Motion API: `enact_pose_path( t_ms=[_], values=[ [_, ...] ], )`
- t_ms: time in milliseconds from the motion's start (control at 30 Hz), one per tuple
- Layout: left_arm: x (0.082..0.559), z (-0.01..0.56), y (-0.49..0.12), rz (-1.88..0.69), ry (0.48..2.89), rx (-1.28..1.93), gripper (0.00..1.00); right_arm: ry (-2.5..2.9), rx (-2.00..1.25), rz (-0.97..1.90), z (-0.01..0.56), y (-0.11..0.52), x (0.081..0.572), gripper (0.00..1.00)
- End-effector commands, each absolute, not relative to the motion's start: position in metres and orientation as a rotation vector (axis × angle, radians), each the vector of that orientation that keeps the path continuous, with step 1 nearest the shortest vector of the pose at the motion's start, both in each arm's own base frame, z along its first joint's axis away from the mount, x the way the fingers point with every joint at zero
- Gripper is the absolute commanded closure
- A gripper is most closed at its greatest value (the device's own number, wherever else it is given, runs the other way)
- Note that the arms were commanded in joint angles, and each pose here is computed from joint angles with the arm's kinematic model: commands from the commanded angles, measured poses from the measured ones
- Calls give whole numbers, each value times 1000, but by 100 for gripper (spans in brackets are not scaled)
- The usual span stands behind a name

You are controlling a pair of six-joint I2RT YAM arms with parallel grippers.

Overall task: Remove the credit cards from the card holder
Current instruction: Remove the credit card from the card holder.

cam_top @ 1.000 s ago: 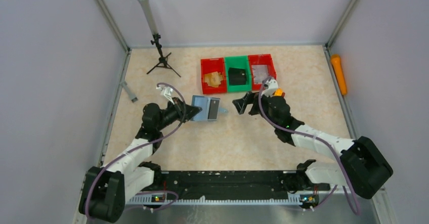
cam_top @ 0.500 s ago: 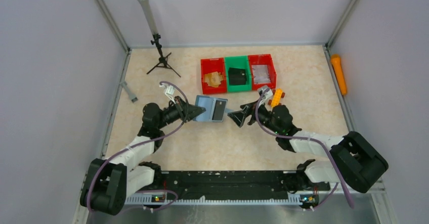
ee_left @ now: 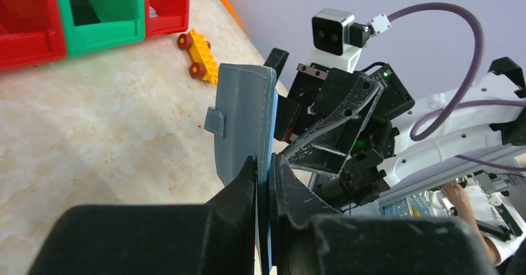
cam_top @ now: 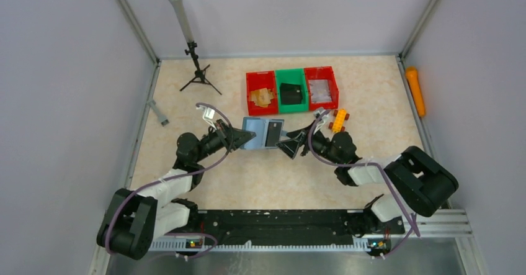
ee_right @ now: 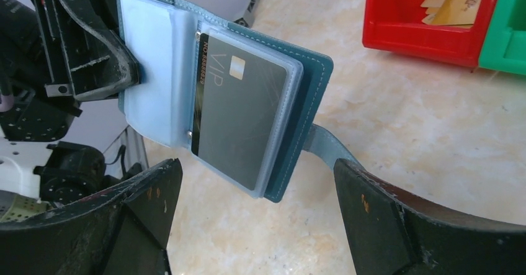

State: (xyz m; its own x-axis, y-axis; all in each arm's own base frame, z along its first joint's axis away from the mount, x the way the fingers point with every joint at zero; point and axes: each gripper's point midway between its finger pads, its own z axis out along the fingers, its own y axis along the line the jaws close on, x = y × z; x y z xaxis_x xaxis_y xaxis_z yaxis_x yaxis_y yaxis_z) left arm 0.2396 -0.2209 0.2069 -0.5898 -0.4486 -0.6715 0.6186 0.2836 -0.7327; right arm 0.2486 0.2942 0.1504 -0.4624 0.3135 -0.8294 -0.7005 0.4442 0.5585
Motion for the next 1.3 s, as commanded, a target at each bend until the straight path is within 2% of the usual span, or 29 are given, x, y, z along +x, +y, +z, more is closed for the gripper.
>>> enact_pose_path(
  t_ms=[0, 433, 733, 900, 1267],
  values=[
    [233, 234, -224, -1476, 1504, 228, 100, 1536, -369, 1328, 178, 301, 239, 6],
    [218, 245, -227, -1517, 1422, 289, 100, 1512, -319, 1387, 182, 301, 237, 6],
    [219, 248, -214, -1412, 1370, 239, 100, 1537, -318, 1396, 178, 302, 239, 6],
    [217, 252, -207, -1383, 1331, 214, 100, 1521, -340, 1454, 180, 308, 234, 10],
    [202, 258, -225, -1524, 1299, 320, 100, 1456, -368, 1519, 191, 308, 224, 12]
  ],
)
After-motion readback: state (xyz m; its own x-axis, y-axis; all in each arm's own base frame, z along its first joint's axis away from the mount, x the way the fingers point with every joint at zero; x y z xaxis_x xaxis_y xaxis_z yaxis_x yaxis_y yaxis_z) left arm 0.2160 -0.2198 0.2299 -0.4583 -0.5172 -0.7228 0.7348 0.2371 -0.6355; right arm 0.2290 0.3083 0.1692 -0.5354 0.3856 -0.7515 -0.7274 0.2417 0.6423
